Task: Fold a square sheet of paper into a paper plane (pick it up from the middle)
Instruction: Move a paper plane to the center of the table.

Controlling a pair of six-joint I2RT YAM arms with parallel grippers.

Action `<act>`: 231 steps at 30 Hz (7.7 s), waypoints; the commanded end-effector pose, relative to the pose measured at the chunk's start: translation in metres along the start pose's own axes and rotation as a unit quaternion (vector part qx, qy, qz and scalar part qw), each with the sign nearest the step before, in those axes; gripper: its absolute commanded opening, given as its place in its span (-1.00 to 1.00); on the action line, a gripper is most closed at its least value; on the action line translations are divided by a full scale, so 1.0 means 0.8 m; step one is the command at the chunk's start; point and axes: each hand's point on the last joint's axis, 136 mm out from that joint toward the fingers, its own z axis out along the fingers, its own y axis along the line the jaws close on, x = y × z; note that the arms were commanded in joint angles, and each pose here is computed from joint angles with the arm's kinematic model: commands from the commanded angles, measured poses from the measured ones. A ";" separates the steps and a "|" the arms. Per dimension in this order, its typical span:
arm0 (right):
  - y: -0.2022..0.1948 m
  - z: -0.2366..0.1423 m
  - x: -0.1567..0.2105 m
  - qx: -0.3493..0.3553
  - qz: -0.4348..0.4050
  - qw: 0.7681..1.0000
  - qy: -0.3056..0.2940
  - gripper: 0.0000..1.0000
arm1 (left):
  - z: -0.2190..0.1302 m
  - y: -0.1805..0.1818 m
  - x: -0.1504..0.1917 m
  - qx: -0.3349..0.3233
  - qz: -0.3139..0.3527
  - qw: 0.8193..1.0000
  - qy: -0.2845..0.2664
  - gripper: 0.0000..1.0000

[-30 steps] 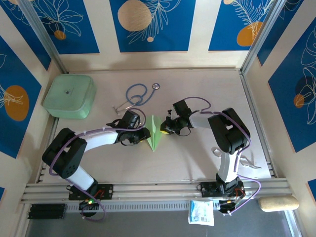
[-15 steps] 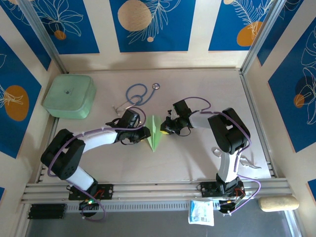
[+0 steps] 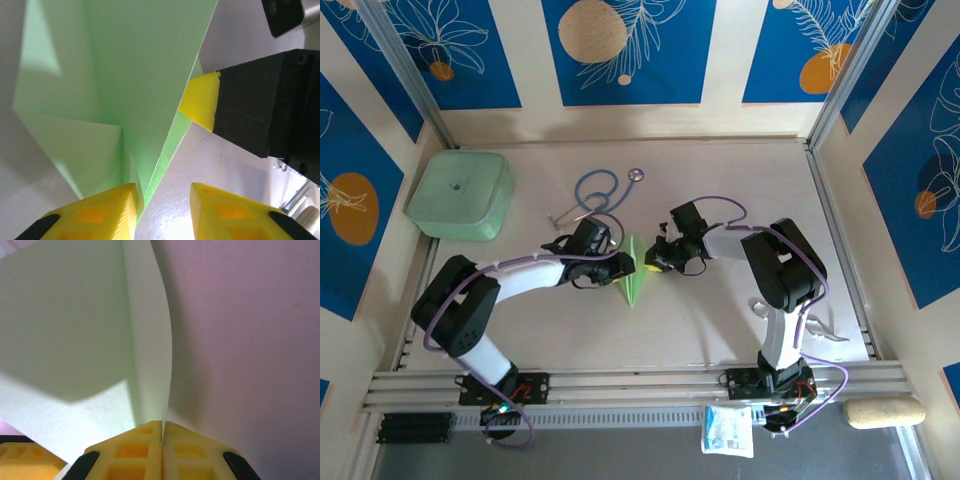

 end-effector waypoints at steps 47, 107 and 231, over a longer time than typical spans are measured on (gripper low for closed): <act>0.009 -0.054 -0.021 0.010 0.016 0.999 -0.049 -0.17 | 0.015 0.029 0.002 -0.180 0.054 0.982 0.017 -0.75; -0.022 -0.186 -0.062 0.097 -0.037 0.968 -0.228 0.33 | 0.028 -0.019 -0.103 -0.271 0.171 0.947 -0.027 -0.91; 0.090 -0.064 -0.099 0.130 -0.124 0.973 -0.144 0.24 | -0.240 0.171 -0.122 -0.204 0.016 0.901 -0.382 0.99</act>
